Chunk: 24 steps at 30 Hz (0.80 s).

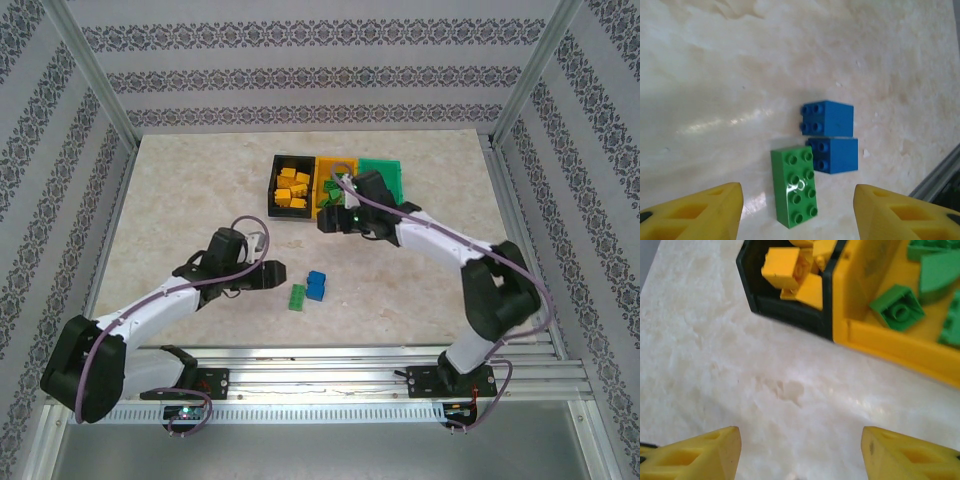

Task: Sort the legos into containers by color
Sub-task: Pick up the lego from the middle-left of the table.

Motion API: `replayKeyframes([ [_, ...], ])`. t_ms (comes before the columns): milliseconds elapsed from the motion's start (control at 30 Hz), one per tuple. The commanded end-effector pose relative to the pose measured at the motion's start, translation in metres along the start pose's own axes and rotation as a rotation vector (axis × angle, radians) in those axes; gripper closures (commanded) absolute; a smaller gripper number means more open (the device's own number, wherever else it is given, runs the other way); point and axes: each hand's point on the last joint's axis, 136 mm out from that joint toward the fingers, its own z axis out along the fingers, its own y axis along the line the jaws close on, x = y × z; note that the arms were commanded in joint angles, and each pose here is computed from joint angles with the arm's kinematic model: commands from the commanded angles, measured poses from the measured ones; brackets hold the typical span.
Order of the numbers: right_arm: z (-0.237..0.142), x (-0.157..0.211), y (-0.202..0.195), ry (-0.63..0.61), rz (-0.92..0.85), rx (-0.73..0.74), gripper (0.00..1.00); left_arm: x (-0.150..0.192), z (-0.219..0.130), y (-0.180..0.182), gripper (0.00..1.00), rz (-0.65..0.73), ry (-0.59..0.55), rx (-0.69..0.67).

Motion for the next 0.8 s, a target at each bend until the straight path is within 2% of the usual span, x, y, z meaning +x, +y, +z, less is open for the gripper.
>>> replayKeyframes([
  [0,-0.012,0.011,-0.032,-0.043,0.054,0.086,0.35,0.021,0.002,-0.007,0.40,0.084,0.087,-0.013],
  [133,-0.025,0.026,-0.059,-0.060,0.120,0.125,0.35,0.038,0.010,-0.008,0.40,0.139,0.162,-0.048],
  [367,-0.053,0.050,-0.102,-0.095,0.208,0.244,0.35,0.052,0.031,-0.022,0.40,0.206,0.226,-0.043],
  [767,-0.103,0.094,-0.154,-0.159,0.307,0.372,0.34,0.061,0.045,0.005,0.41,0.249,0.315,-0.183],
])
